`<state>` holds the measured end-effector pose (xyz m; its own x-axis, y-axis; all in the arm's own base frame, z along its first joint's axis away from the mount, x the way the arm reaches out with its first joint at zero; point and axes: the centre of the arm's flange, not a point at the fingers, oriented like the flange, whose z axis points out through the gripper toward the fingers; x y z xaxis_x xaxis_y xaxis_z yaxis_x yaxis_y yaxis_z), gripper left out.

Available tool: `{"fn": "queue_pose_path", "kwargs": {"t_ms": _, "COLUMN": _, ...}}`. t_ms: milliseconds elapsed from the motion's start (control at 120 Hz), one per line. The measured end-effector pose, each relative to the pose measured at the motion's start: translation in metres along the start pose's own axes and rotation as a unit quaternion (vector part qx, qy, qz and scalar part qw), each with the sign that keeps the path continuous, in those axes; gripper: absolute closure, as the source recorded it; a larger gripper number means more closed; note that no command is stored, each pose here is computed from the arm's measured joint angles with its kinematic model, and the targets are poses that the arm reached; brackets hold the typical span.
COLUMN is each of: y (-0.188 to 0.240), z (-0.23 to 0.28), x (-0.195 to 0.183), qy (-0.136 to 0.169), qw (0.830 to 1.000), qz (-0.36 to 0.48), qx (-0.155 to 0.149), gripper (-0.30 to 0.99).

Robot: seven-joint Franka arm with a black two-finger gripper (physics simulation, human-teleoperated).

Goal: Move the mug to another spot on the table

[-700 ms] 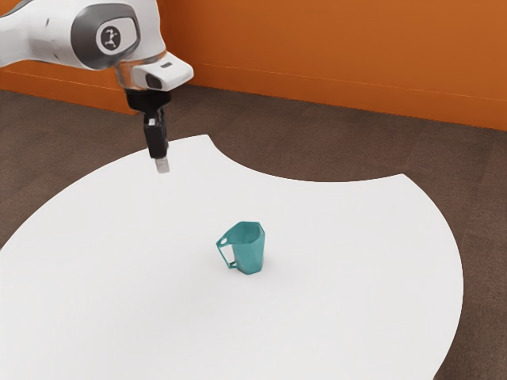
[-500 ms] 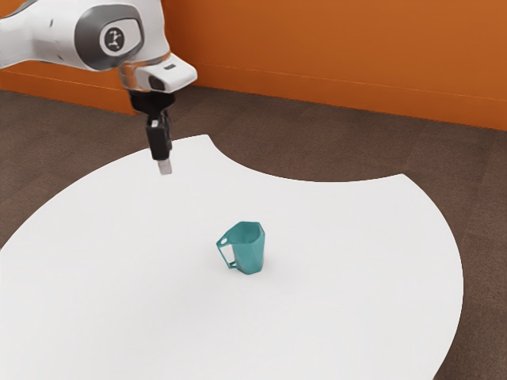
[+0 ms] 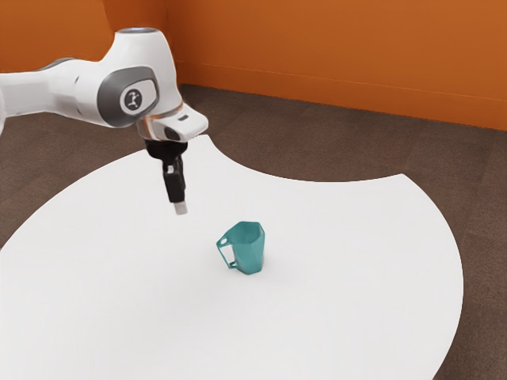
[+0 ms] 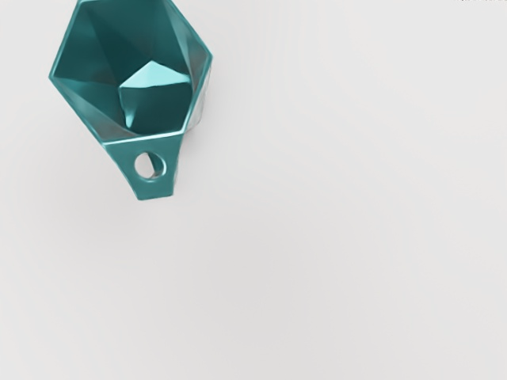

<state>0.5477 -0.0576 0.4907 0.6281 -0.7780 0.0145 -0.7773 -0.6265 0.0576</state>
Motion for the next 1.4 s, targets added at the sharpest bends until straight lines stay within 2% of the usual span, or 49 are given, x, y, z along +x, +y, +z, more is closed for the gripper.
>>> {"fn": "queue_pose_path", "kwargs": {"t_ms": 325, "y": -0.010, "z": 0.061, "x": 0.011, "qy": 0.004, "qw": 1.000, "qz": -0.009, "qx": -0.006, "gripper": 0.00}}
{"fn": "queue_pose_path", "kwargs": {"t_ms": 475, "y": -0.011, "z": 0.088, "x": 0.020, "qy": 0.016, "qw": 1.000, "qz": -0.006, "qx": 0.006, "gripper": 0.00}}
{"fn": "queue_pose_path", "kwargs": {"t_ms": 633, "y": -0.023, "z": 0.102, "x": 0.026, "qy": 0.034, "qw": 0.999, "qz": -0.016, "qx": 0.016, "gripper": 0.00}}
{"fn": "queue_pose_path", "kwargs": {"t_ms": 767, "y": -0.031, "z": 0.120, "x": 0.028, "qy": 0.045, "qw": 0.999, "qz": -0.030, "qx": 0.009, "gripper": 0.00}}
{"fn": "queue_pose_path", "kwargs": {"t_ms": 1400, "y": -0.051, "z": 0.179, "x": 0.035, "qy": 0.054, "qw": 0.998, "qz": -0.028, "qx": 0.001, "gripper": 0.00}}
